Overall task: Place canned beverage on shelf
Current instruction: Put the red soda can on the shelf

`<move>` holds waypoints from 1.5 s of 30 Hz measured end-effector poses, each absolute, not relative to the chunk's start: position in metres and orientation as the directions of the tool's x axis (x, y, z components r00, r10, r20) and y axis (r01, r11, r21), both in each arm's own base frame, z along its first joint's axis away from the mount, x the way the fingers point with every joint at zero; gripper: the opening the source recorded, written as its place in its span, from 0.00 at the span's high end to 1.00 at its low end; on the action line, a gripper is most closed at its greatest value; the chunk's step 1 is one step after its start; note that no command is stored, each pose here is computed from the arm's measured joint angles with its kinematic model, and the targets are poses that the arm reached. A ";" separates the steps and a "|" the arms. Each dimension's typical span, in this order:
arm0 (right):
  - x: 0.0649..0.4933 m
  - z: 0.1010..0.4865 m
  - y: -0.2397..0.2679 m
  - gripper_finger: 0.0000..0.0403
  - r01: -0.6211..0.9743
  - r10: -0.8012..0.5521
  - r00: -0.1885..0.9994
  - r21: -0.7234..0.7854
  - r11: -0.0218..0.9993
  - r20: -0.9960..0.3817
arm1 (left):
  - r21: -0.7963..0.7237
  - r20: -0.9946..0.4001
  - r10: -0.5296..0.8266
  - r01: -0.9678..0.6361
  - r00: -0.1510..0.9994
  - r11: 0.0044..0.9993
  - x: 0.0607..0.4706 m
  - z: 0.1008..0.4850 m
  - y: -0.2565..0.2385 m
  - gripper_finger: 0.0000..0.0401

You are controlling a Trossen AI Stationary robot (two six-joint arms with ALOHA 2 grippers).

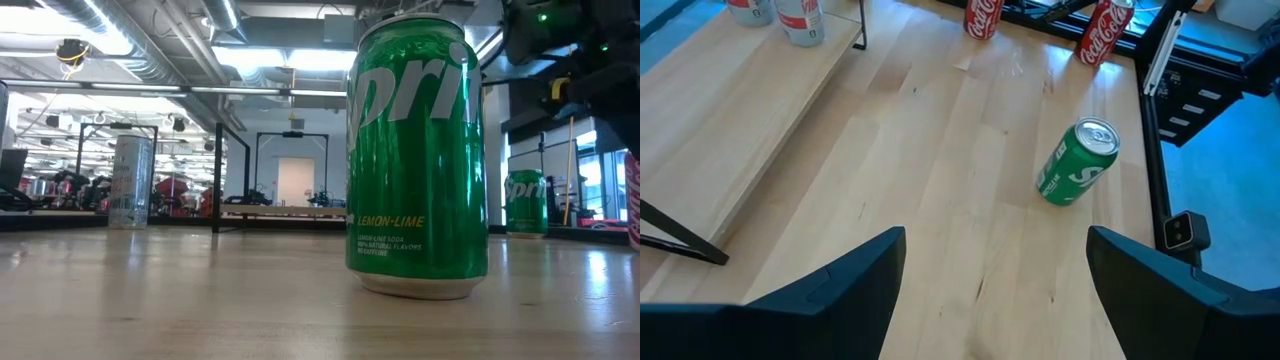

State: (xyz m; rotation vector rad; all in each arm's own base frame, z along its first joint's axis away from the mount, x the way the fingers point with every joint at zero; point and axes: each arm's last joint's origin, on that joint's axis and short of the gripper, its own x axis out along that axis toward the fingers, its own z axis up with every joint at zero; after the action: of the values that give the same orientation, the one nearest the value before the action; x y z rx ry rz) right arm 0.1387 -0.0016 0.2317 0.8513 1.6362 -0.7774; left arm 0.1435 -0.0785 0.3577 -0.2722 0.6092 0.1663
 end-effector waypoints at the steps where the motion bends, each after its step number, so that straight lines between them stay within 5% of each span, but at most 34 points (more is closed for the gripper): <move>1: 0.139 0.232 -0.002 0.27 0.845 0.143 -0.165 -0.065 0.531 -0.976 | -0.202 -0.584 0.074 -0.233 0.808 0.951 0.143 0.358 -0.079 0.26; 5: 0.140 0.231 -0.001 0.39 0.843 0.157 -0.183 -0.073 0.533 -0.970 | -0.202 -0.584 0.075 -0.234 0.808 0.951 0.144 0.358 -0.079 0.26; 9: 0.143 0.234 -0.001 0.40 0.834 0.148 -0.163 -0.056 0.549 -0.975 | -0.202 -0.584 0.075 -0.234 0.809 0.951 0.144 0.358 -0.078 0.26; 19: 0.179 0.280 -0.005 0.39 0.742 0.071 0.174 0.178 0.647 -0.982 | -0.182 -0.583 0.075 -0.220 0.809 0.958 0.144 0.358 -0.078 0.26; 25: 0.217 0.308 -0.008 0.40 0.624 -0.014 0.312 0.194 0.757 -0.950 | -0.180 -0.583 0.076 -0.220 0.809 0.959 0.144 0.358 -0.078 0.26; 33: 0.281 0.323 -0.012 0.40 0.431 -0.045 0.289 0.088 0.898 -0.956 | -0.182 -0.583 0.076 -0.221 0.809 0.958 0.144 0.358 -0.079 0.26; 45: 0.354 0.274 -0.002 0.40 0.189 -0.049 0.048 -0.039 0.981 -0.998 | -0.181 -0.584 0.076 -0.220 0.809 0.958 0.144 0.358 -0.079 0.26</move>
State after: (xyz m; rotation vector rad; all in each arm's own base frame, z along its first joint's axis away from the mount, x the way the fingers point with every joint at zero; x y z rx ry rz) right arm 0.3539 -0.0018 0.2737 0.1125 1.5130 -0.1818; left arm 0.1436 -0.0785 0.3577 -0.2467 0.6102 0.1599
